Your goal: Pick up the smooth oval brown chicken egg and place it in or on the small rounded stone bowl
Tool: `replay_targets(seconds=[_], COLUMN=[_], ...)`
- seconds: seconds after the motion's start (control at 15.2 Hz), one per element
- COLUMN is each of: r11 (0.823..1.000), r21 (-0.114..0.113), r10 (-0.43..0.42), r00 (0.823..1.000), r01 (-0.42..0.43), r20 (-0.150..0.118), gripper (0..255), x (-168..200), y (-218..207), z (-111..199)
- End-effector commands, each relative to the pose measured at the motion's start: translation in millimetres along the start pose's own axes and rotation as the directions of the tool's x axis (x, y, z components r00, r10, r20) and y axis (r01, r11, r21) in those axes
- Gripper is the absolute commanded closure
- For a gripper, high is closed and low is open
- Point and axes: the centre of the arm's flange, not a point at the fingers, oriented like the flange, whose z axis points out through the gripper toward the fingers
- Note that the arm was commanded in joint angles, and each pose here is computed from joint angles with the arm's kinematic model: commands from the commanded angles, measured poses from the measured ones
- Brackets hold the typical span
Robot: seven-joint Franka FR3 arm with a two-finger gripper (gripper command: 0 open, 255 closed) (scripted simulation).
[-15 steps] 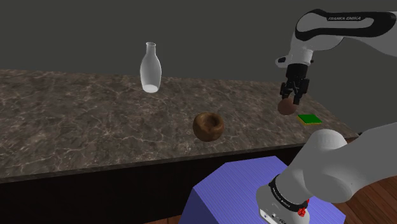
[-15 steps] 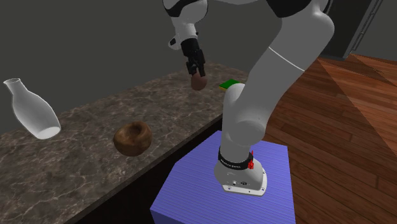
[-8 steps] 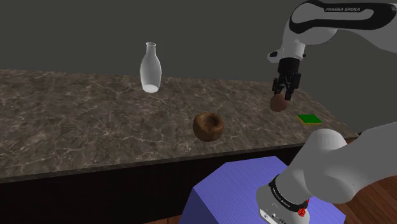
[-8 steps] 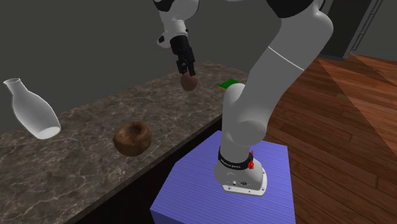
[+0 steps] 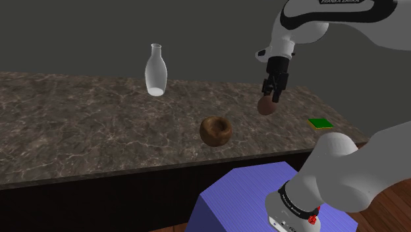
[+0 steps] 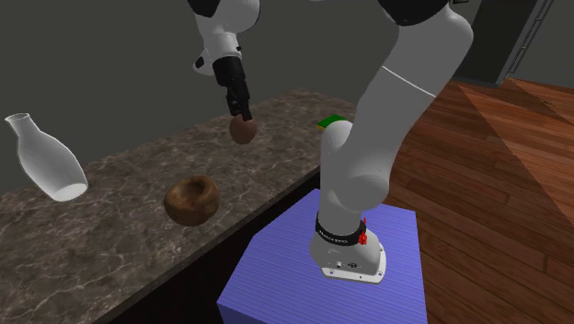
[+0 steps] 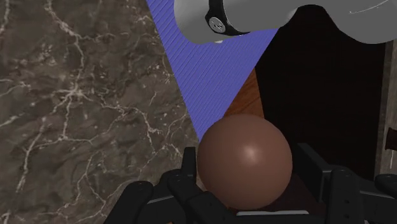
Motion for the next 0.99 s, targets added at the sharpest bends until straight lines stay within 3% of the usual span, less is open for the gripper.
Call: replay_targets(seconds=[0.0,0.66,0.92], r11=[1.000,1.000,1.000], r21=[0.001,0.001,0.001], r10=[0.001,0.001,0.001], r00=[1.000,1.000,1.000], r01=[-0.001,-0.001,-0.001], r20=[-0.001,-0.001,-0.001], gripper=[255,255,255], x=[28.4,157.3,157.3], y=[-6.0,-32.5,-19.3], z=[-0.5,12.8,29.2])
